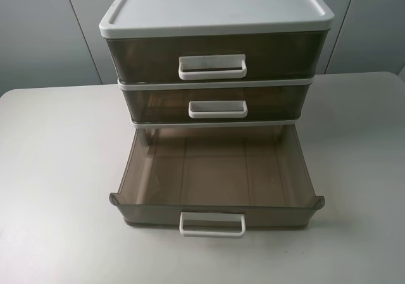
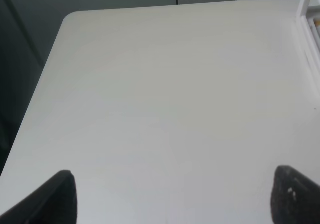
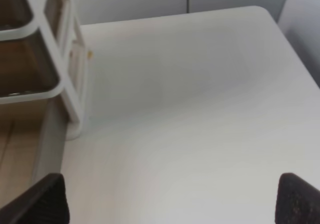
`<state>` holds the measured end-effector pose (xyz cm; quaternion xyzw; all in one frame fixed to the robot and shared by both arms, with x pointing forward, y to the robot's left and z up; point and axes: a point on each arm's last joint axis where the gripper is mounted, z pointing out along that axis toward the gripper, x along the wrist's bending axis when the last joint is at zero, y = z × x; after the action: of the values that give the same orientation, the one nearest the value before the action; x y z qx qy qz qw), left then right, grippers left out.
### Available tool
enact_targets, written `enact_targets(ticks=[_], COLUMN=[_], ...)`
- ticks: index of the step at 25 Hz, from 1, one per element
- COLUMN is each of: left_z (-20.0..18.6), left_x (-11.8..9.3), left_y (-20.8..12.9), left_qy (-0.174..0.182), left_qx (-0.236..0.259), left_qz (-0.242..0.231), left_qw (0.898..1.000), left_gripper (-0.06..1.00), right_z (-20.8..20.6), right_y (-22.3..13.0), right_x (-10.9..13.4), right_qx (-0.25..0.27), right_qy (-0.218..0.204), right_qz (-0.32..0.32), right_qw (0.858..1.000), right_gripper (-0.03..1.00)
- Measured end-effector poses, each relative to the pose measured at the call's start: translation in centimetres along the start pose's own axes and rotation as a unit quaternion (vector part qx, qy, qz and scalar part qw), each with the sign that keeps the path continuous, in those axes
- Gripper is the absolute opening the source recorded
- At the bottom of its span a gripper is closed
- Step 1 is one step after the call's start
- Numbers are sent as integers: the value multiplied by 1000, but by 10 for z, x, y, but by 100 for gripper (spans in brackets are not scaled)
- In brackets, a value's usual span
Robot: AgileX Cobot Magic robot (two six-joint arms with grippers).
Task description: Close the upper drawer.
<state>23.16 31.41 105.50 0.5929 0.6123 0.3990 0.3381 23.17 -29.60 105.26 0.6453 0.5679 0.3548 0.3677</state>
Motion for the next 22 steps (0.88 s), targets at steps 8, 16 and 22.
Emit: enact_targets(ticks=[8, 16, 22], left_z=[0, 0, 0], left_x=[0, 0, 0], left_y=[0, 0, 0], left_qy=[0, 0, 0], left_qx=[0, 0, 0], left_qz=[0, 0, 0], left_qw=[1000, 1000, 1000], left_gripper=[74, 74, 74], right_z=[0, 0, 0], right_y=[0, 0, 0], right_x=[0, 0, 0], right_qx=[-1, -1, -1], right_qy=[24, 24, 24], right_qz=[-13, -13, -13], right_qw=[1000, 1000, 1000], right_gripper=[63, 63, 63])
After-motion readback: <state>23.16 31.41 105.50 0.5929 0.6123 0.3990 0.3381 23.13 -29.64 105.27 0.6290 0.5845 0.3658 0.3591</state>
